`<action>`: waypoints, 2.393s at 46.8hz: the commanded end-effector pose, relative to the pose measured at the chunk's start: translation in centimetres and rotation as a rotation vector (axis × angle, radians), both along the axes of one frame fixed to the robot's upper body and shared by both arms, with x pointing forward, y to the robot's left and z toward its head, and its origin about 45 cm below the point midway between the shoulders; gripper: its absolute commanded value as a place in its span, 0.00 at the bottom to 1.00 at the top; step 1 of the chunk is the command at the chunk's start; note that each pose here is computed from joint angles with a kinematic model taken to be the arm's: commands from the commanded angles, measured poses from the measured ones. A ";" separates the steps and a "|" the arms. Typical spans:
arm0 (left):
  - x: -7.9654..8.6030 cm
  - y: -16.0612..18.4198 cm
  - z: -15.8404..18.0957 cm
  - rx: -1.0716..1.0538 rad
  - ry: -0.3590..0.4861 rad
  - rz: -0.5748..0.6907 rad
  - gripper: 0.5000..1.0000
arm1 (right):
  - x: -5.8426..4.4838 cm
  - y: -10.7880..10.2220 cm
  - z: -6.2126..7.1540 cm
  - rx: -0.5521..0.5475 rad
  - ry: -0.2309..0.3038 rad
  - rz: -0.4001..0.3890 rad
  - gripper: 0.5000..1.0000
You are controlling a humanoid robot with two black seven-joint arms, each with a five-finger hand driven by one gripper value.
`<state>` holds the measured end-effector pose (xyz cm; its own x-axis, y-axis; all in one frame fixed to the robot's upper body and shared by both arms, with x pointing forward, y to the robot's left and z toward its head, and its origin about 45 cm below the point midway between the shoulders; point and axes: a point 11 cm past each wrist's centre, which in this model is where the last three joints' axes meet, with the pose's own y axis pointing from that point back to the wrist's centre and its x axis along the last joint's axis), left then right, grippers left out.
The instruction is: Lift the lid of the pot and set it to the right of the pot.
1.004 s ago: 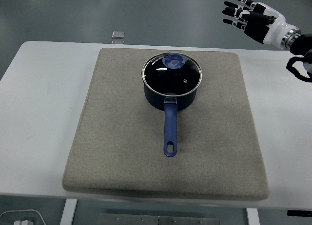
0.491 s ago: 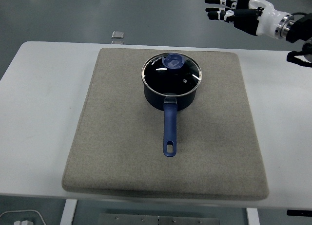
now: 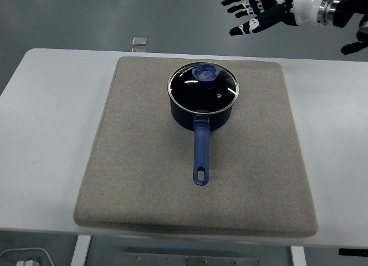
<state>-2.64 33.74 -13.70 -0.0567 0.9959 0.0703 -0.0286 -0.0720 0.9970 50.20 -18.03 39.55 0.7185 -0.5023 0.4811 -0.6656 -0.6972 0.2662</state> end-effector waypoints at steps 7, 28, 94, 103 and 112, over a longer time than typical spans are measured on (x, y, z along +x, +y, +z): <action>0.0 0.0 0.0 0.000 0.000 0.001 1.00 | -0.2 1.4 0.5 -0.173 -0.086 0.059 0.83; 0.0 0.0 0.0 0.000 0.000 0.001 1.00 | -1.2 6.2 -0.8 -0.422 -0.180 0.206 0.83; 0.0 0.0 0.0 0.000 0.000 0.000 1.00 | -1.8 8.9 -5.9 -0.701 -0.302 0.299 0.66; 0.0 0.0 0.0 0.000 0.000 0.001 1.00 | -1.8 8.9 -5.7 -0.700 -0.306 0.300 0.63; 0.0 0.0 0.0 0.000 0.000 0.000 1.00 | -1.8 9.1 -5.8 -0.699 -0.304 0.304 0.62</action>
<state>-2.63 33.74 -13.70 -0.0569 0.9959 0.0701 -0.0289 -0.0719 0.9970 48.37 -8.97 33.77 0.5617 0.1819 0.8071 -0.5881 -0.5983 0.5442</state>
